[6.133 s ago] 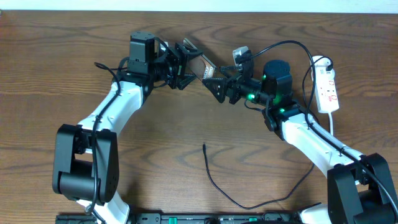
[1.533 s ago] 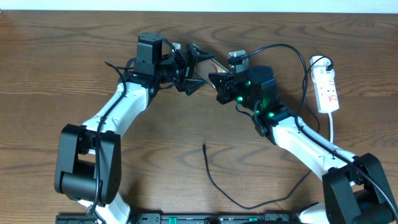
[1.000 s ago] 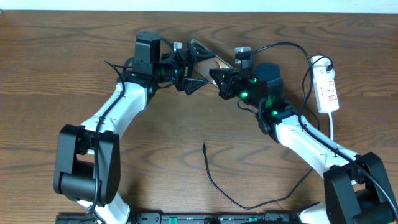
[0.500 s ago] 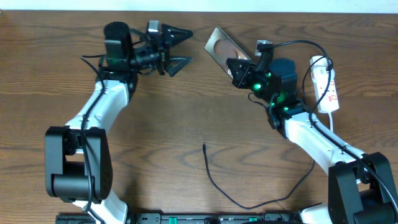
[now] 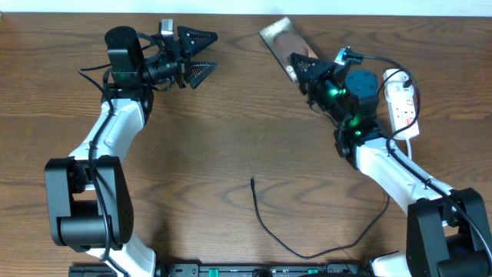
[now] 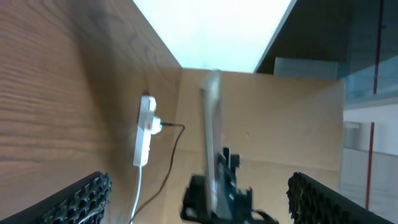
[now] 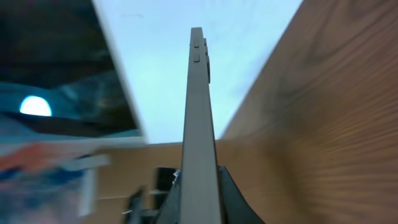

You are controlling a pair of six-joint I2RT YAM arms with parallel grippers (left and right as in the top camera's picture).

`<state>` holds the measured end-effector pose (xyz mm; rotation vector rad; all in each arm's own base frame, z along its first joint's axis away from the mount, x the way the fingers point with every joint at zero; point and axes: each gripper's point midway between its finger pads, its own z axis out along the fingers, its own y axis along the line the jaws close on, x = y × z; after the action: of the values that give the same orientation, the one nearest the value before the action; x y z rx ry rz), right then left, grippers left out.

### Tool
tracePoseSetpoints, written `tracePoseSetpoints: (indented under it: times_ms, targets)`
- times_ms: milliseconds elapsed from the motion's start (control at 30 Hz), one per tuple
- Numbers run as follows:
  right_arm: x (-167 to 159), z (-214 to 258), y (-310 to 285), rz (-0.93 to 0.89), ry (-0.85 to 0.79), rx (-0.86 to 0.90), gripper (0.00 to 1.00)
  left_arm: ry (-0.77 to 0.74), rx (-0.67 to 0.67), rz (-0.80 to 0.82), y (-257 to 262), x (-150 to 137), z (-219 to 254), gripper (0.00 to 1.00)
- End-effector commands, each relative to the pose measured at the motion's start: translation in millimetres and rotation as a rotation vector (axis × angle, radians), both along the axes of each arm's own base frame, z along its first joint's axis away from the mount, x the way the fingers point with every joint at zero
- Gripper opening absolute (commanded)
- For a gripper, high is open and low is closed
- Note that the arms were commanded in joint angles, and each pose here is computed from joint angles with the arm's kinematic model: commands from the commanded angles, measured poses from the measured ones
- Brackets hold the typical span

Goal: Plug charger to phone and switch on socket

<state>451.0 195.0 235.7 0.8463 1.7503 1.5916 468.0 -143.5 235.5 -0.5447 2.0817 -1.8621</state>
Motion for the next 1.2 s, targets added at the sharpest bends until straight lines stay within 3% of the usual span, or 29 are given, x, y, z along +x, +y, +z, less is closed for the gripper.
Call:
tracePoseSetpoints:
  times_ms: [0,433,933,1033,1167]
  targets:
    - [-9.5,28.9,25.3,0.049,0.049,0.203,0.01,-0.066,0.03,0.047,5.2,5.9,11.7,0.91]
    - [-39.1,31.0,81.7,0.125,0.092,0.254,0.01,-0.023,0.03,0.097,-11.0,12.3,8.4,0.92]
    - [-53.4,28.8,103.4,0.157,0.104,0.247,0.01,0.004,0.025,0.068,-46.5,5.1,6.9,0.9]
    - [-54.1,28.8,104.3,0.16,0.105,0.247,0.01,0.003,0.025,0.065,-48.1,4.6,6.8,0.8]
    - [-54.5,28.7,104.8,0.161,0.105,0.247,0.02,0.003,0.027,0.073,-47.4,5.7,6.6,0.45]
